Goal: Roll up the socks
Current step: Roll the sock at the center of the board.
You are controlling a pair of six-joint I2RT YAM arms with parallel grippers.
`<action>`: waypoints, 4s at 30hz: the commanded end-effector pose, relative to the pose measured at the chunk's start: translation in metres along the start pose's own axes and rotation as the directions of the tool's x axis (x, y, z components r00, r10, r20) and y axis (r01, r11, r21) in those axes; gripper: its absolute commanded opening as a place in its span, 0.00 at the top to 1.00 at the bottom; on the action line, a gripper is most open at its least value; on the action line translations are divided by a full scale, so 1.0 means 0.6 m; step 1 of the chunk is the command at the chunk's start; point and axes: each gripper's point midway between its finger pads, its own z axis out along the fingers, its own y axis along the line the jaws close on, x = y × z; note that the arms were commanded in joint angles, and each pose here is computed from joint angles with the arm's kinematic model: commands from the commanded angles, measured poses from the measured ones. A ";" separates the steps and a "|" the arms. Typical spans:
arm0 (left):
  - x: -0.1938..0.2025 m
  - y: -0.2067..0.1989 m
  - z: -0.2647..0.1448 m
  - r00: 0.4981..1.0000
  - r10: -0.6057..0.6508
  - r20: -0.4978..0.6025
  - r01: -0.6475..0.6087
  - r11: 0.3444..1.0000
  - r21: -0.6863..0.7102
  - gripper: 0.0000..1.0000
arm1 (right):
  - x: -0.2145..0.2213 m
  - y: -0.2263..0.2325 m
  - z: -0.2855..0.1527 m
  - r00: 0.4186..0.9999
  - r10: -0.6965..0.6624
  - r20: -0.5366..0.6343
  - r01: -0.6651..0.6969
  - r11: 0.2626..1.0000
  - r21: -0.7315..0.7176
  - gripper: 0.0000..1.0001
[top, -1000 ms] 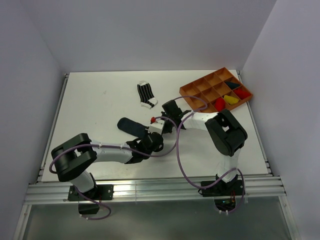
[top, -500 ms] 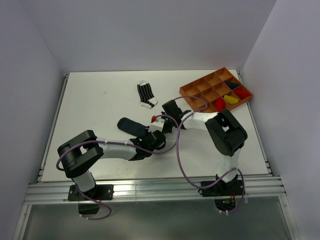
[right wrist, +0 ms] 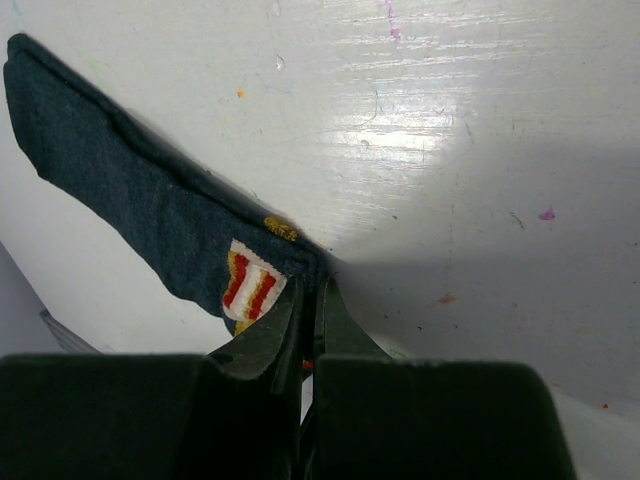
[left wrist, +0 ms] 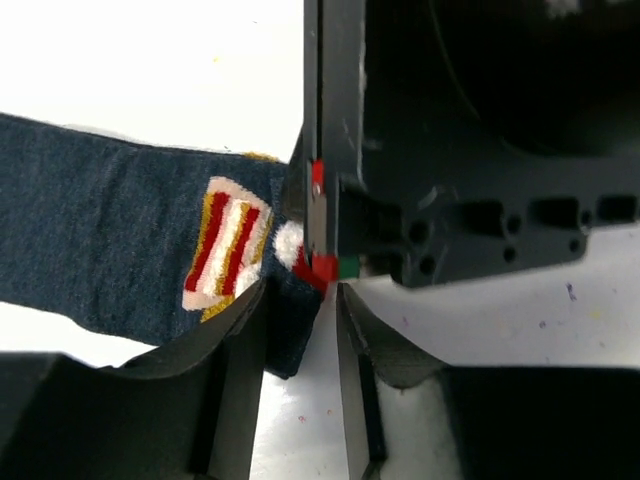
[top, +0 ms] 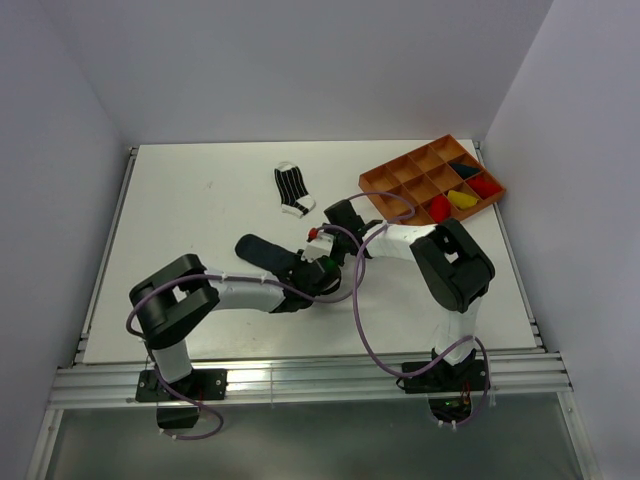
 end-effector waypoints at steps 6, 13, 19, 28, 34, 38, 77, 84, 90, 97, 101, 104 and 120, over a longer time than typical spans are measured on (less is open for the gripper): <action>0.070 0.051 0.014 0.981 0.079 -0.174 -0.109 0.980 -0.168 0.68 | 0.009 -0.006 -0.008 0.999 0.009 -0.037 -0.008 0.999 0.031 1.00; 0.089 0.054 0.018 0.972 0.099 -0.214 -0.138 0.975 -0.176 0.96 | 0.000 0.003 -0.018 0.999 0.009 -0.032 -0.009 1.000 0.008 1.00; 0.074 0.035 0.009 0.976 0.070 -0.204 -0.090 0.992 -0.088 1.00 | -0.021 0.012 -0.042 0.999 0.032 0.027 -0.030 0.998 -0.063 0.78; 0.024 -0.013 -0.013 0.937 -0.180 -0.301 0.262 0.930 0.259 1.00 | -0.064 0.006 -0.085 0.982 0.096 0.160 -0.072 0.986 -0.152 0.42; 0.007 -0.011 -0.013 0.843 -0.328 -0.425 0.489 0.796 0.355 1.00 | -0.045 0.000 -0.080 0.980 0.138 0.147 -0.105 0.972 -0.208 0.41; -0.007 -0.013 -0.021 0.753 -0.406 -0.517 0.635 0.652 0.414 1.00 | -0.037 0.003 -0.071 0.981 0.139 0.135 -0.105 0.967 -0.233 0.41; 0.014 0.031 0.020 0.672 -0.481 -0.563 0.703 0.653 0.281 0.90 | -0.015 -0.044 -0.006 0.994 0.077 0.081 -0.077 0.997 0.001 1.00; -0.037 0.059 -0.011 0.832 -0.474 -0.289 0.540 0.813 0.219 0.56 | -0.017 -0.037 -0.010 0.996 0.043 0.081 -0.046 0.998 0.044 1.00; -0.083 0.063 -0.051 0.923 -0.384 0.011 0.377 0.912 0.160 0.53 | -0.015 -0.033 -0.010 0.998 0.029 0.064 -0.033 0.997 0.062 1.00; -0.084 0.023 -0.065 0.967 -0.210 0.145 0.188 0.970 0.152 0.51 | -0.015 -0.030 -0.011 0.998 0.027 0.057 -0.031 0.997 0.069 1.00; -0.063 0.002 -0.055 0.983 -0.099 0.152 0.080 0.989 0.122 0.51 | -0.014 -0.028 -0.011 0.998 0.024 0.052 -0.028 0.997 0.068 1.00; -0.055 -0.017 -0.055 0.985 -0.068 0.157 0.046 0.989 0.143 0.52 | -0.014 -0.028 -0.010 0.998 0.025 0.050 -0.028 0.997 0.068 1.00; -0.037 -0.028 -0.034 0.983 0.085 0.163 -0.090 0.996 0.024 0.56 | -0.009 -0.020 -0.008 0.999 0.031 0.029 -0.032 0.998 0.046 1.00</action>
